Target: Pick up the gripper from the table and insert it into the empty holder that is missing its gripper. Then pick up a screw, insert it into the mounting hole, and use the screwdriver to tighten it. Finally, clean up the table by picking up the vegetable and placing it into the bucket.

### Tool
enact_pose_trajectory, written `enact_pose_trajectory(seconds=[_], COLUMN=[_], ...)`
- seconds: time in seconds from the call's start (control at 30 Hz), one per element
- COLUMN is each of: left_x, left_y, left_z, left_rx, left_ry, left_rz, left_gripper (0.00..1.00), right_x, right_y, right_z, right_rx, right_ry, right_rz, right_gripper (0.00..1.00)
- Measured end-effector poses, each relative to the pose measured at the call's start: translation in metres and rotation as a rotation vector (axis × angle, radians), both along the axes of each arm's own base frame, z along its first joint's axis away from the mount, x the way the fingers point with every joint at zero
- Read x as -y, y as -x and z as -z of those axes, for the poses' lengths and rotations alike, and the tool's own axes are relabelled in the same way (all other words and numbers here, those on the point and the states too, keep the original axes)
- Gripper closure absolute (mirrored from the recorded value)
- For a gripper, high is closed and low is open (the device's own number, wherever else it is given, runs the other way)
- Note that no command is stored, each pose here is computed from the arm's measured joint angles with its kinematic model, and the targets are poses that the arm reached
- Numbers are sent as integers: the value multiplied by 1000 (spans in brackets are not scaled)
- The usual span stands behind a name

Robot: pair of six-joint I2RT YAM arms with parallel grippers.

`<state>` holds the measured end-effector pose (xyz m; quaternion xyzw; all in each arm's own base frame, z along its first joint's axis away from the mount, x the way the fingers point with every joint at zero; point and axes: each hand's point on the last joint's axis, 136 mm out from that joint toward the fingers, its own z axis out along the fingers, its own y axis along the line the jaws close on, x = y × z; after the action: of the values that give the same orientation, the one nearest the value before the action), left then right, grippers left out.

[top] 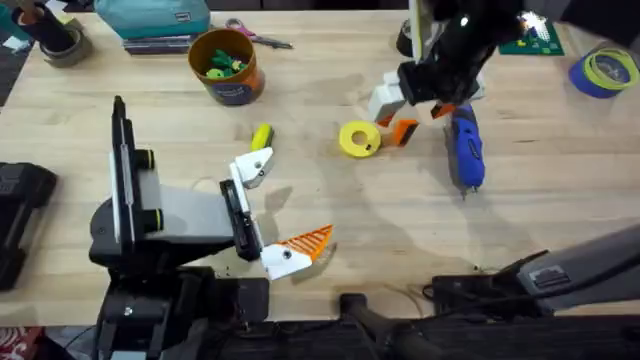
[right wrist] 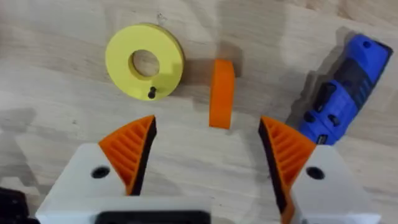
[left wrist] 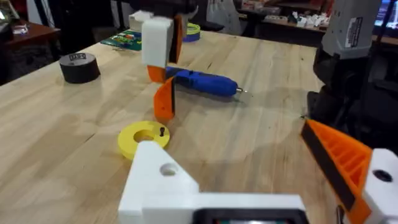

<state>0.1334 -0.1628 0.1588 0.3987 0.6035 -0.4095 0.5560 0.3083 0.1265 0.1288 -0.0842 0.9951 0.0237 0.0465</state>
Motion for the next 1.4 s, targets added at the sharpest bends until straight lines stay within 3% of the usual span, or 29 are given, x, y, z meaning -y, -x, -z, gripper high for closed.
enact_pose_trajectory(seconds=[0.27, 0.57, 0.7, 0.8, 0.87, 0.97, 1.03, 1.4], left_x=[0, 0, 0, 0, 0, 0, 0, 0], left_y=[0, 0, 0, 0, 0, 0, 0, 0], left_z=[0, 0, 0, 0, 0, 0, 0, 0], left_rx=[0, 0, 0, 0, 0, 0, 0, 0], left_ry=[0, 0, 0, 0, 0, 0, 0, 0], left_rz=[0, 0, 0, 0, 0, 0, 0, 0], left_gripper=[14, 15, 15, 15, 16, 15, 16, 15], right_x=[3, 9, 10, 10, 11, 14, 14, 15], right_y=[2, -2, -3, -2, -2, -3, -4, -5], right_z=[29, 34, 39, 43, 44, 45, 45, 45], right_rx=[-4, -1, -16, -27, -30, -26, -21, -17], right_ry=[-1, -9, -3, 2, 6, 23, 27, 30], right_rz=[26, 108, 122, 126, 128, 127, 129, 128], right_gripper=[6, 17, 146, 332, 500, 857, 981, 991])
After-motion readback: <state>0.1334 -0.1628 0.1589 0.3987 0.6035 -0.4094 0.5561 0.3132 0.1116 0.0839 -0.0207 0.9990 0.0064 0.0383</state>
